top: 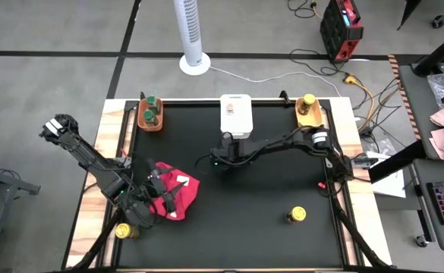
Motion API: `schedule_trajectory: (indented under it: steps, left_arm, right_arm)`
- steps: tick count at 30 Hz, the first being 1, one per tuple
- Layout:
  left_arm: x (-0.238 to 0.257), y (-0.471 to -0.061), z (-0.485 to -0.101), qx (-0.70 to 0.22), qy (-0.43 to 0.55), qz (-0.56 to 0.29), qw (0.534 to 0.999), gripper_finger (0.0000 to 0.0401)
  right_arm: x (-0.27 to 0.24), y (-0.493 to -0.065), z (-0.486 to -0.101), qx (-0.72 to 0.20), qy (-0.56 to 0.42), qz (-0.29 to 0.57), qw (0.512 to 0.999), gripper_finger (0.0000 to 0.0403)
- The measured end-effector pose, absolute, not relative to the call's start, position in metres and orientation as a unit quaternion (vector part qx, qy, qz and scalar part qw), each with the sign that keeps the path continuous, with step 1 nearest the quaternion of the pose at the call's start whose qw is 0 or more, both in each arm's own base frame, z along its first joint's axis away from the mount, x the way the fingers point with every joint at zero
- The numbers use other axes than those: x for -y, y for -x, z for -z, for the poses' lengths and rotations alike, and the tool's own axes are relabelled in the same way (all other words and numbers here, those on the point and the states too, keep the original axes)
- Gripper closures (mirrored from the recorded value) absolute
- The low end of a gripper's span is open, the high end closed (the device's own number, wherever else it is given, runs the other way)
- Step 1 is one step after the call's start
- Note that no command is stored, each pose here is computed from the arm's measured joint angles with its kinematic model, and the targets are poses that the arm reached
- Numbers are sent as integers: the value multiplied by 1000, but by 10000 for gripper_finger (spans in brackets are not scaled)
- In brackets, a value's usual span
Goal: Sort spices by type
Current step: Put the brown seasoning bottle into the white bin
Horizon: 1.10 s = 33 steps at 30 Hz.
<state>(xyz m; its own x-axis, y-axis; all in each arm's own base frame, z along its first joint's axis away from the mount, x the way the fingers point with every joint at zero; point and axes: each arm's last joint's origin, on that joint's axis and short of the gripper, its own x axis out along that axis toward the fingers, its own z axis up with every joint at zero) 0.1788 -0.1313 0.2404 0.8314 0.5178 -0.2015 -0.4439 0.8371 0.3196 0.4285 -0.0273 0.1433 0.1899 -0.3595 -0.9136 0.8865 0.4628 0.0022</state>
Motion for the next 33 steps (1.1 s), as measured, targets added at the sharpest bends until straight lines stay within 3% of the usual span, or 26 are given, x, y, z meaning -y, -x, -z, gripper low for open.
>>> schedule_trajectory:
  steps: [5,15,24,29,33]
  left_arm:
    - [131,-179,-241,-140,-128,-254,949,163]
    - [132,-179,-241,-133,-102,-254,953,163]
    - [133,-180,-240,-139,-74,-235,959,163]
    - [134,-180,-240,-135,-57,-237,960,163]
    - [134,-181,-239,-135,-55,-237,960,163]
  right_arm:
    - [27,-429,-140,-467,-278,434,718,223]
    - [18,-430,-151,-474,-265,410,733,223]
    - [9,-424,-240,-419,-271,355,791,223]
    - [48,-414,-283,-370,-268,372,808,223]
    - [93,-408,-290,-356,-265,401,801,223]
